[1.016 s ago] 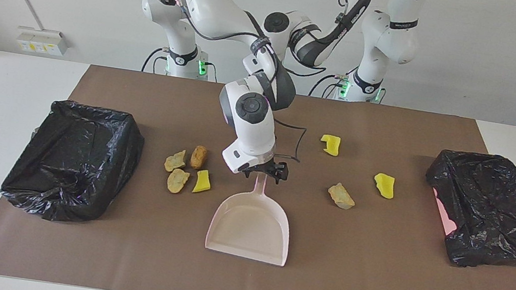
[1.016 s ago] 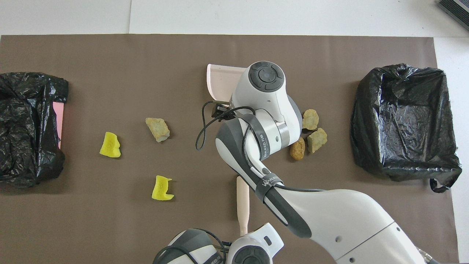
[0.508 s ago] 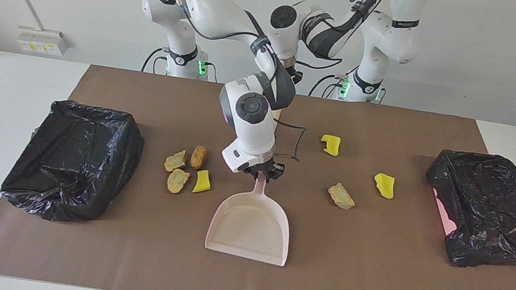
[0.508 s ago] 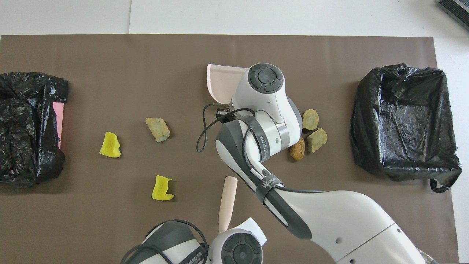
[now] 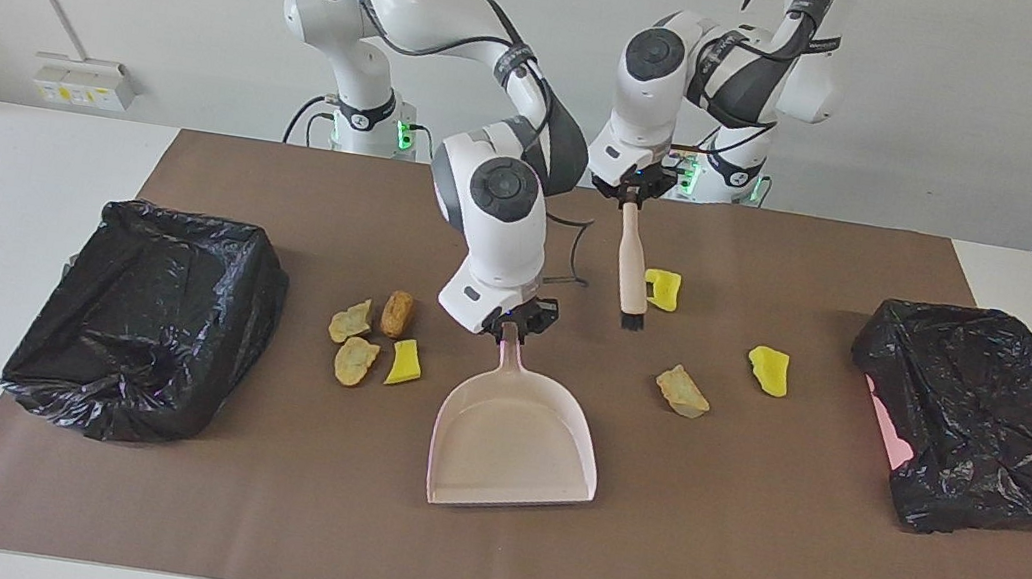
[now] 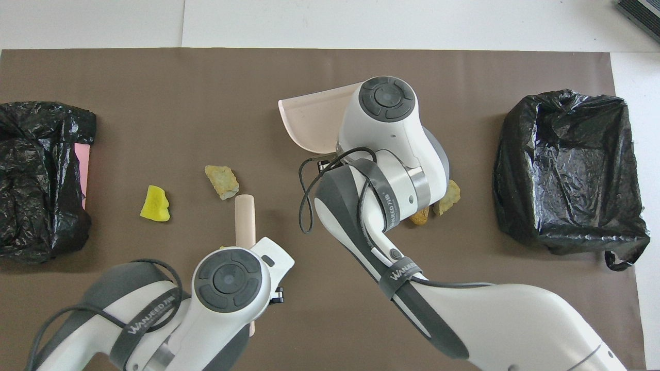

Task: Sweep and dump trash in bin
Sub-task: 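Lift the brush with the left gripper while the right gripper lifts the dustpan, then lower the dustpan beside the sponges while the left gripper positions the brush, then sweep the stone and yellow sponge into the dustpan with the left gripper, then sweep the second yellow sponge into the dustpan with the left gripper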

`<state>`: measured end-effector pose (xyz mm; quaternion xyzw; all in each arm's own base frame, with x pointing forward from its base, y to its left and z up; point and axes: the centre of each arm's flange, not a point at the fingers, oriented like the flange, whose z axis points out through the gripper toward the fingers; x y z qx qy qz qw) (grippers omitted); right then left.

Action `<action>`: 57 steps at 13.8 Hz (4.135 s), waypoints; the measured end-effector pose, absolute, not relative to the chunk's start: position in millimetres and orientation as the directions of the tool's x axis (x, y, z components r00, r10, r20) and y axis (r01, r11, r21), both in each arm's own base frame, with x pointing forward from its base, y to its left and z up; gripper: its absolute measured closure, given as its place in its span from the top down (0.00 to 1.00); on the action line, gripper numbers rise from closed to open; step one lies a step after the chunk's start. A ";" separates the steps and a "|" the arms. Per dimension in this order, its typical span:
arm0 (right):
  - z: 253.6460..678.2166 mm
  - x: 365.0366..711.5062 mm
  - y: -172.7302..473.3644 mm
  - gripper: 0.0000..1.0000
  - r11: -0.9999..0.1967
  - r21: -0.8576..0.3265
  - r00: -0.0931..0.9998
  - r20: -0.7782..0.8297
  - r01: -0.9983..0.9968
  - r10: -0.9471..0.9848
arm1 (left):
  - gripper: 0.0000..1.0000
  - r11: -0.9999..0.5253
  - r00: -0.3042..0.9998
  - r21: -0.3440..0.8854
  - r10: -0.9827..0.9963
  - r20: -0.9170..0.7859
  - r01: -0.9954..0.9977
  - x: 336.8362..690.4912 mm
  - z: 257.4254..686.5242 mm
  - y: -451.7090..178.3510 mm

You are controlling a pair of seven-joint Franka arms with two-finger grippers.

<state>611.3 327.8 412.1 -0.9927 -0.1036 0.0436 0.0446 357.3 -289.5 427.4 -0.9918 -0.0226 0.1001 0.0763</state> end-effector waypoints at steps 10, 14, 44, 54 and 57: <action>452.5 548.3 253.0 0.32 -0.544 -0.132 0.530 -0.127 0.829 0.839 | 0.27 -0.945 0.930 -0.181 0.308 -0.202 0.274 448.6 407.4 -90.3; 422.5 532.6 261.3 0.32 -0.403 -0.160 0.379 -0.160 0.901 0.911 | 0.27 -0.941 0.916 -0.198 0.319 -0.242 0.275 461.1 371.6 -49.0; 352.9 475.3 321.0 0.32 -0.468 -0.154 0.427 -0.239 0.870 0.872 | 0.27 -0.906 0.867 0.017 -0.411 -0.282 -0.423 386.7 362.2 -301.3; 353.5 479.5 314.7 0.32 -0.290 -0.149 0.250 -0.240 0.945 0.938 | 0.27 -0.993 0.955 -0.114 0.008 -0.297 -0.027 366.1 411.7 -296.9; 354.1 484.2 309.2 0.32 -0.162 -0.144 0.123 -0.248 0.976 0.961 | 0.27 -0.968 0.936 -0.185 0.214 -0.278 0.167 360.7 406.4 -292.1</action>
